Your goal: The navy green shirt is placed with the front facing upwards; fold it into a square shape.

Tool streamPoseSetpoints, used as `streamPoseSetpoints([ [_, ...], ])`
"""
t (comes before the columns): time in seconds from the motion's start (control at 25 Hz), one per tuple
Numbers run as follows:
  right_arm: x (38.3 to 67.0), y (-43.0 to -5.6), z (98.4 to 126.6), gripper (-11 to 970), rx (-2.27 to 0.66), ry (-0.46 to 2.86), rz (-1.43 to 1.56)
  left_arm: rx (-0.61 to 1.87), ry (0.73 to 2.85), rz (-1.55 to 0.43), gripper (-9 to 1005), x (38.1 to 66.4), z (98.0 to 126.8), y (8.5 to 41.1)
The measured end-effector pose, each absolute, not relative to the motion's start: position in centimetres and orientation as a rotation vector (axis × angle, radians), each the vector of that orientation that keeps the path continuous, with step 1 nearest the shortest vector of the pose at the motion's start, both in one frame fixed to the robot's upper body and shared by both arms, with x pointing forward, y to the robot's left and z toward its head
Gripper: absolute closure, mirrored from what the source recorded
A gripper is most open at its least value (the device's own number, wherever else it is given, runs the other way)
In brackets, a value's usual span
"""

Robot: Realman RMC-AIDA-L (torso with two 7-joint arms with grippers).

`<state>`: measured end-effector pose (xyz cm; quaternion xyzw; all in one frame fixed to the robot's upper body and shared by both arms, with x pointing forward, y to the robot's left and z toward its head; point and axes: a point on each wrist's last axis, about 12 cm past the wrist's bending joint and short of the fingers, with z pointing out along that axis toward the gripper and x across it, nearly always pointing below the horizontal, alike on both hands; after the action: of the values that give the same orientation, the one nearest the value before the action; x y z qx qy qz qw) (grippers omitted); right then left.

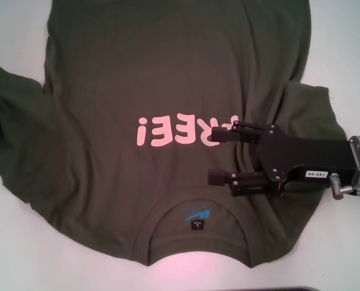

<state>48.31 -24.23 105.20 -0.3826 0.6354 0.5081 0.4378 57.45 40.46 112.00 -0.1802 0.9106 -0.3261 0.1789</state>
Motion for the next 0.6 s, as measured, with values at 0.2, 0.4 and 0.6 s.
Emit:
streamPoseSetpoints([
  [0.2,48.3,-24.3,105.2,71,-0.95,1.581,1.263,-0.514,2.586,-0.89,980,57.5,112.4,40.7],
  [0.4,48.2,-24.3,105.2,71,-0.949,1.581,1.264,-0.482,2.59,-0.97,979,57.0,112.8,40.3],
  [0.6,48.3,-24.3,105.2,71,-0.949,1.582,1.262,-0.441,2.556,-1.121,979,56.3,113.7,40.0],
])
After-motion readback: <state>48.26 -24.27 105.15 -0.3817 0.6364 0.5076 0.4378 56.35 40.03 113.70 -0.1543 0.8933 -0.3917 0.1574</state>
